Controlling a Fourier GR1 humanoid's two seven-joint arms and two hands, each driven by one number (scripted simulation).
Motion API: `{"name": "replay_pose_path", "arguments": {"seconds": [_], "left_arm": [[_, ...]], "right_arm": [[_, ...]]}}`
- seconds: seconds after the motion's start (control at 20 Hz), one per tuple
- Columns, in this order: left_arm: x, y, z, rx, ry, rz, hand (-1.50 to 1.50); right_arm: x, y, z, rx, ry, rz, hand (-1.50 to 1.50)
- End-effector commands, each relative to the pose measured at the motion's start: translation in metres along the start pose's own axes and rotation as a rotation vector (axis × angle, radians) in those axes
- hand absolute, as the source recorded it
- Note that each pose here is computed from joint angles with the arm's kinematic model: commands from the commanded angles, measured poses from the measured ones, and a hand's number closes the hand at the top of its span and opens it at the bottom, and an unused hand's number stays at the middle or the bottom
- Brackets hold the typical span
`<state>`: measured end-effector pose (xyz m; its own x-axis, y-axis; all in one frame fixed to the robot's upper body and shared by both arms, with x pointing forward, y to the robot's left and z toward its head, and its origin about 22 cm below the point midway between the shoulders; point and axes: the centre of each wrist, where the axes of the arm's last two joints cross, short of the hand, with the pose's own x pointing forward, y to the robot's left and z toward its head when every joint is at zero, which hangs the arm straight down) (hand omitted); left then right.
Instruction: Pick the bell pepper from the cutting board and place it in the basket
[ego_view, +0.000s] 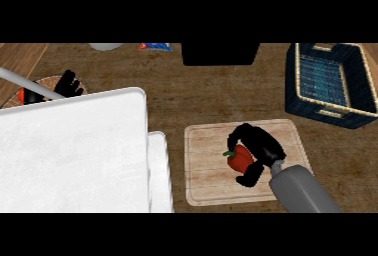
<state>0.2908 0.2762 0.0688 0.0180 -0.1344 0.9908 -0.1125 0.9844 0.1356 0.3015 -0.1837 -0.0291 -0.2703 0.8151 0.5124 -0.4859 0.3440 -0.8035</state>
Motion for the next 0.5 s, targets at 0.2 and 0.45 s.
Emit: {"name": "replay_pose_path", "arguments": {"seconds": [0.2,0.45], "left_arm": [[-0.026,0.018,0.002,0.072,0.053,-0.068,0.0],[-0.027,0.015,0.009,0.061,0.054,-0.07,0.0]], "right_arm": [[0.01,0.084,0.034,0.039,0.037,-0.187,1.5],[0.013,0.067,0.054,-0.161,-0.061,-0.388,1.5]]}}
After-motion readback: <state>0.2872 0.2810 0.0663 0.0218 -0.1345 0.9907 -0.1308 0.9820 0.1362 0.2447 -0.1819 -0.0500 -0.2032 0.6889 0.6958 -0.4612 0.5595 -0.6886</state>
